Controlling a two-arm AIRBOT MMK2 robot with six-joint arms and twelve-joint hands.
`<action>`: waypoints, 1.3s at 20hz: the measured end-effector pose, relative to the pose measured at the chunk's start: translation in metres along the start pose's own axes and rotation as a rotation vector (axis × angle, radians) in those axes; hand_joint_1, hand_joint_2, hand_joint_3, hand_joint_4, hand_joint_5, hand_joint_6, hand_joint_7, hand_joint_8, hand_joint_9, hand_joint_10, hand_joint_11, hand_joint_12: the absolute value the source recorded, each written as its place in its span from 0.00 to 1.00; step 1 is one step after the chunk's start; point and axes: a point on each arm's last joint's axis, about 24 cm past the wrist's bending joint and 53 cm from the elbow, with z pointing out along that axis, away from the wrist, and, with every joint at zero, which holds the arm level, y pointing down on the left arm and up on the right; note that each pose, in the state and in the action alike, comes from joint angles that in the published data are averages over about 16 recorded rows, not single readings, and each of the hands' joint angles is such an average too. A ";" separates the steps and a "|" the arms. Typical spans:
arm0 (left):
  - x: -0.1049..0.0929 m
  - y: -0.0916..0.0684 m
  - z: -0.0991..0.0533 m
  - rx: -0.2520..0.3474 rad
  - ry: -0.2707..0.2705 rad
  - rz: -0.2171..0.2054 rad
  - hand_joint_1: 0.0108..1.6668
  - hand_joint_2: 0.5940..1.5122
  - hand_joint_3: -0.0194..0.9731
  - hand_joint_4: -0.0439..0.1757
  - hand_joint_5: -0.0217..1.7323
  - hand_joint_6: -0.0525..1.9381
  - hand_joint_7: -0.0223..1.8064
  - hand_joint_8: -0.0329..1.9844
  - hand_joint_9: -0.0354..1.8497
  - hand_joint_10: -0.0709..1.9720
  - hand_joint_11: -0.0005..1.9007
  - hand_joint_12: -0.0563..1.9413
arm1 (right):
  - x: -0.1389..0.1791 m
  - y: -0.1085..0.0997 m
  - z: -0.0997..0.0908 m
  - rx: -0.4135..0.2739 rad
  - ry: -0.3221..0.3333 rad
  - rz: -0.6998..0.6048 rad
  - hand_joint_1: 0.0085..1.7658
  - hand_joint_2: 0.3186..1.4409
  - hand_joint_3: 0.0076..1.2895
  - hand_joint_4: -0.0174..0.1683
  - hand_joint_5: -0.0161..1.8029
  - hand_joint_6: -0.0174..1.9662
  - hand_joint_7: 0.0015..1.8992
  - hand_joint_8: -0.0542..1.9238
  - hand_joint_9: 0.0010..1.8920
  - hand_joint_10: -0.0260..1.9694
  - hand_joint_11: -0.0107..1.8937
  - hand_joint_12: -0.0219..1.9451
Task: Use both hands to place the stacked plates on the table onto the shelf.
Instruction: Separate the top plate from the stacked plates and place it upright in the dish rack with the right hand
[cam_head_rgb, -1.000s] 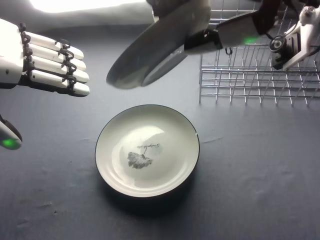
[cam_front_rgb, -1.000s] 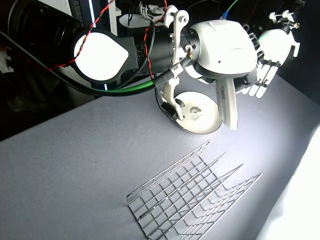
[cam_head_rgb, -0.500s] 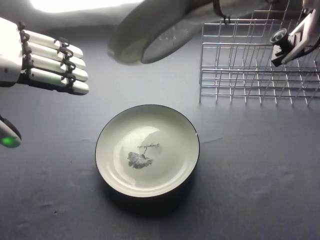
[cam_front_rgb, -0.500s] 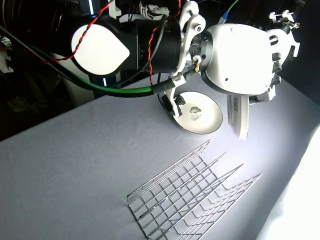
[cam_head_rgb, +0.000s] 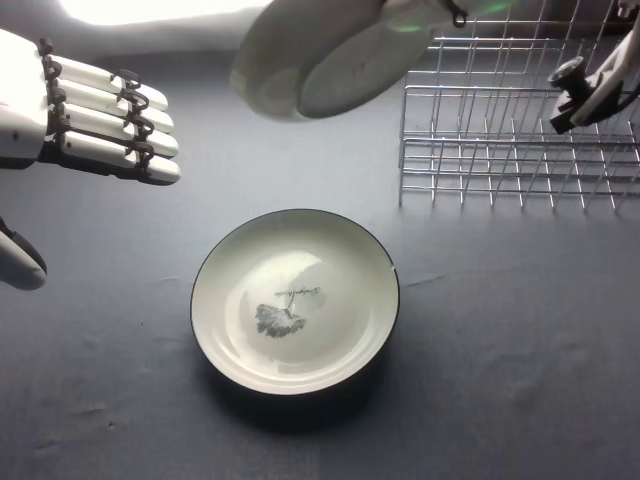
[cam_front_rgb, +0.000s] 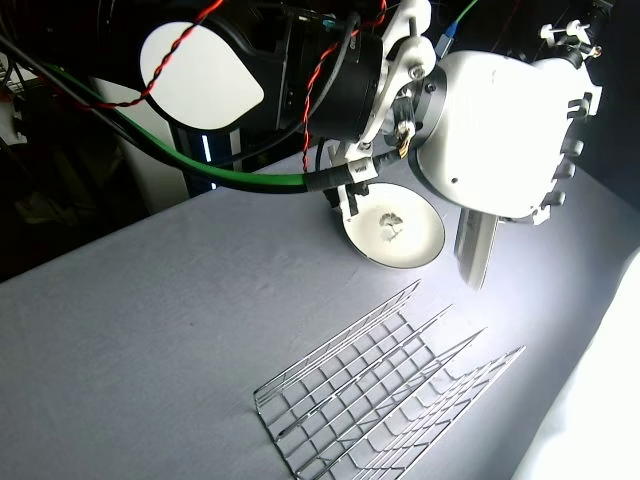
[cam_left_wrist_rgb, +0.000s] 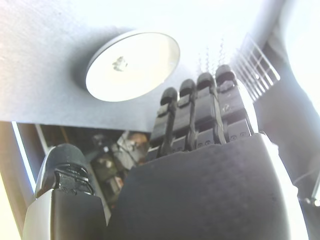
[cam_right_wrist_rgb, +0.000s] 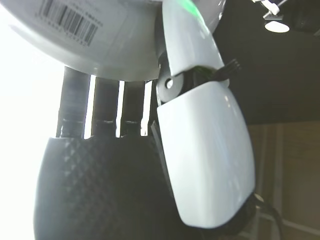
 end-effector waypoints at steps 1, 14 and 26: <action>0.000 0.000 0.000 0.000 0.000 0.000 0.00 0.54 0.03 0.19 0.04 0.03 0.04 0.02 0.03 0.04 0.01 0.03 | -0.002 -0.002 0.000 0.010 -0.002 0.012 0.79 0.66 0.00 0.05 0.47 0.56 0.46 0.58 0.46 0.65 0.39 0.78; 0.000 0.002 -0.001 -0.003 0.001 -0.001 0.00 0.54 0.03 0.19 0.04 0.03 0.03 0.02 0.03 0.04 0.01 0.03 | -0.017 -0.018 0.000 0.097 -0.023 0.159 0.79 0.67 0.00 0.05 0.47 0.55 0.47 0.58 0.46 0.66 0.40 0.80; 0.005 0.004 -0.002 -0.004 0.013 -0.007 0.00 0.54 0.03 0.19 0.04 0.03 0.04 0.02 0.03 0.04 0.01 0.03 | -0.030 -0.034 -0.002 0.138 -0.046 0.218 0.79 0.67 0.00 0.05 0.46 0.55 0.46 0.59 0.45 0.67 0.39 0.80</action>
